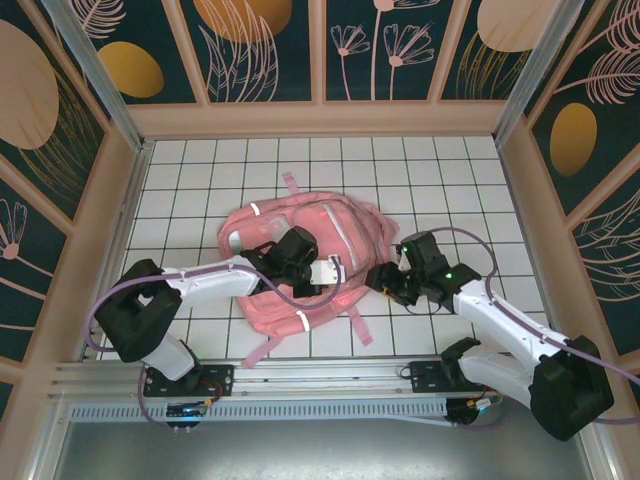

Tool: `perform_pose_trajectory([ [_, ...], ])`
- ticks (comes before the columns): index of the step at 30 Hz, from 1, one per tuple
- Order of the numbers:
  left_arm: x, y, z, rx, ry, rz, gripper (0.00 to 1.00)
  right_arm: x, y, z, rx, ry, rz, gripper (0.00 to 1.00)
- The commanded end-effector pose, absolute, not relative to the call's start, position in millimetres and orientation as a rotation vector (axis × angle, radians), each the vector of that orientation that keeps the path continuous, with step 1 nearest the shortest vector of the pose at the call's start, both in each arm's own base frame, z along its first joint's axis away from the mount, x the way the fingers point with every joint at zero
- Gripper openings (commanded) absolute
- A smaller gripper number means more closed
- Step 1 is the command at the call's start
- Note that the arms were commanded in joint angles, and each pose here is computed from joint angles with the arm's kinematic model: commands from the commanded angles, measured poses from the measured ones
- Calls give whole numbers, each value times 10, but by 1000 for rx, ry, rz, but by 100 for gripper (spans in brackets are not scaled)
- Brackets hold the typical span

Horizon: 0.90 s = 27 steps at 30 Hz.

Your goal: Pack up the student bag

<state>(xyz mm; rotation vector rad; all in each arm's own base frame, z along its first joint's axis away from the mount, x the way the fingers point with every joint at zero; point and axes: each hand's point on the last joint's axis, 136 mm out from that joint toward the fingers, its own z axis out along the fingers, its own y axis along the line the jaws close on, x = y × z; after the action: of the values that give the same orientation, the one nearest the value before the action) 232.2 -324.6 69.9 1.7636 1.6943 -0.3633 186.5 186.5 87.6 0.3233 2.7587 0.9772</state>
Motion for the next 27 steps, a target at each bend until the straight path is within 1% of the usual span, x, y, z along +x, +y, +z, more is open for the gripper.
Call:
perform_pose_trajectory([
  [1, 2398, -3188, 614, 1753, 1684, -333, 0, 1820, 1916, 988, 240, 2708, 1046, 48],
  [3, 2369, -3227, 644, 1748, 1663, -402, 0, 1823, 1950, 1078, 152, 2653, 1081, 44],
  [5, 2358, -3273, 707, 1725, 1639, -491, 0, 1773, 2030, 1140, 53, 2617, 1092, 43],
  [8, 2372, -3298, 824, 1675, 1610, -602, 0, 1785, 2072, 1161, -15, 2557, 1030, 47],
  [10, 2397, -3283, 890, 1650, 1590, -624, 0, 1804, 2090, 1157, -35, 2534, 971, 50],
  [13, 2370, -3274, 962, 1641, 1557, -673, 0, 1823, 2219, 1192, -157, 2473, 914, 52],
  [15, 2350, -3261, 949, 1645, 1556, -690, 0, 1831, 2302, 1190, -237, 2458, 872, 55],
  [18, 2340, -3250, 918, 1649, 1565, -704, 0, 1902, 2297, 1060, -250, 2531, 756, 56],
  [21, 2310, -3271, 953, 1646, 1546, -736, 0, 2010, 2354, 983, -278, 2533, 676, 55],
  [23, 2280, -3271, 964, 1649, 1532, -752, 0, 2125, 2355, 957, -269, 2521, 631, 53],
  [27, 2248, -3262, 943, 1659, 1535, -763, 0, 2311, 2441, 916, -312, 2521, 602, 45],
])
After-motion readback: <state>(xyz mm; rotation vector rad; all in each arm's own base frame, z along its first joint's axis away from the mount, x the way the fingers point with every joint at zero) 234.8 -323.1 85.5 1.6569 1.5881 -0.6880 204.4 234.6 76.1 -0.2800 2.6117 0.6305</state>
